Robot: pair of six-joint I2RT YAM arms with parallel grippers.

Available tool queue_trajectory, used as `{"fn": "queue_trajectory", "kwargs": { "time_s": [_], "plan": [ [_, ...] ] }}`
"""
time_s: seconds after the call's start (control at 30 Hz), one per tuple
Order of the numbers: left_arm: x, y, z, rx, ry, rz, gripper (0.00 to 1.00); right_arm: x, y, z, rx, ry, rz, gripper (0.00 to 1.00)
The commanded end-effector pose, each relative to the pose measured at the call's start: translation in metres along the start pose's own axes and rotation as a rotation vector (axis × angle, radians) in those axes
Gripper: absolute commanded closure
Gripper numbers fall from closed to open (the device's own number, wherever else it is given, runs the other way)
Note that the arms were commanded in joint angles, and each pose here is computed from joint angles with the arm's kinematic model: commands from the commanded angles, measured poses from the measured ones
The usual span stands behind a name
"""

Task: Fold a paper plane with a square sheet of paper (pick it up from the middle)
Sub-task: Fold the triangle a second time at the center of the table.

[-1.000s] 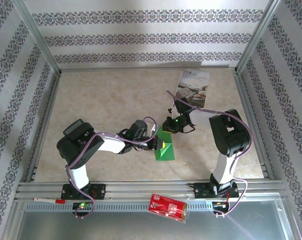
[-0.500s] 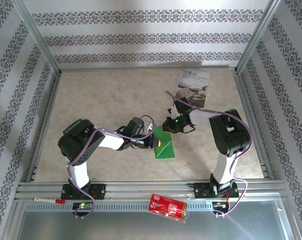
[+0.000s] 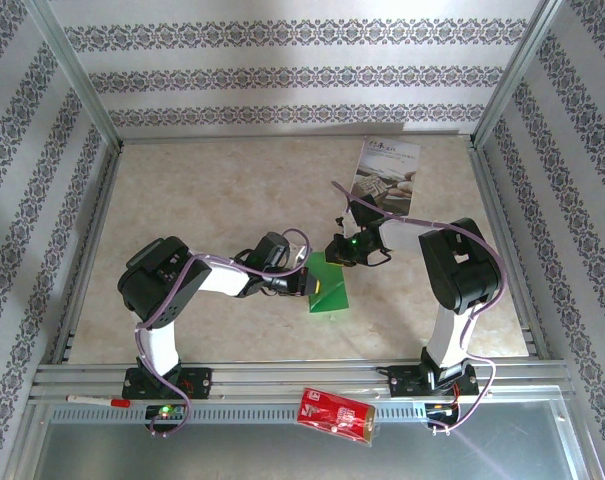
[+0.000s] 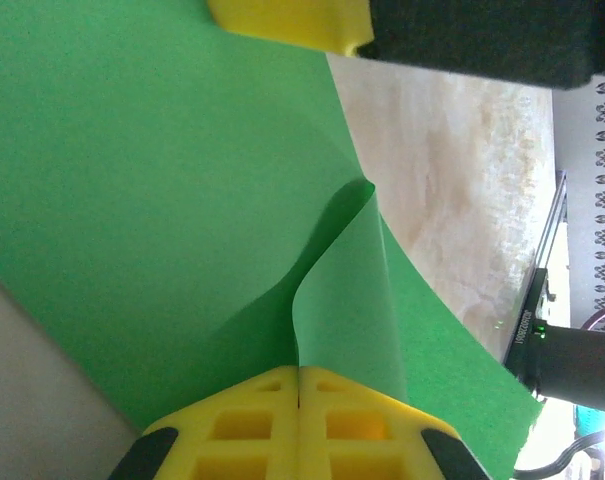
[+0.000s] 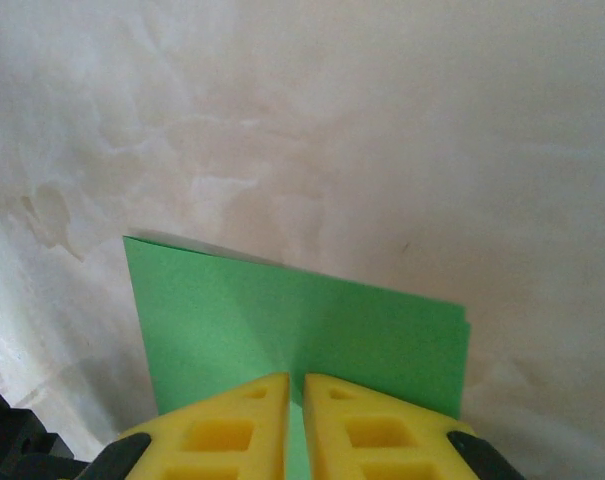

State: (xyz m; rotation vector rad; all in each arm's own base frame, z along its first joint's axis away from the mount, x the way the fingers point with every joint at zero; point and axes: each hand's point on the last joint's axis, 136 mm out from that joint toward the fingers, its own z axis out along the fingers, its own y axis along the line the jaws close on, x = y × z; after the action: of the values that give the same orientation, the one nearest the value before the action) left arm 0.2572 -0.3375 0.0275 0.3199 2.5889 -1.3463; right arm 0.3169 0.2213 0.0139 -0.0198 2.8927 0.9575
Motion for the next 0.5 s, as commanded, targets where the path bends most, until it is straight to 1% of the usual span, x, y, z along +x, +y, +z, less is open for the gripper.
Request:
{"fn": "queue_trajectory", "kwargs": {
  "time_s": [0.0,0.47],
  "plan": [
    [0.003,0.007,-0.005,-0.013,0.012,0.0,1.0,0.022,-0.025,0.01,0.077,0.075,0.032,0.85],
    [0.017,0.022,0.001,-0.043,0.055,-0.03,1.0,0.015,-0.015,0.007,0.062,0.067,0.015,0.83]
  ]
}}
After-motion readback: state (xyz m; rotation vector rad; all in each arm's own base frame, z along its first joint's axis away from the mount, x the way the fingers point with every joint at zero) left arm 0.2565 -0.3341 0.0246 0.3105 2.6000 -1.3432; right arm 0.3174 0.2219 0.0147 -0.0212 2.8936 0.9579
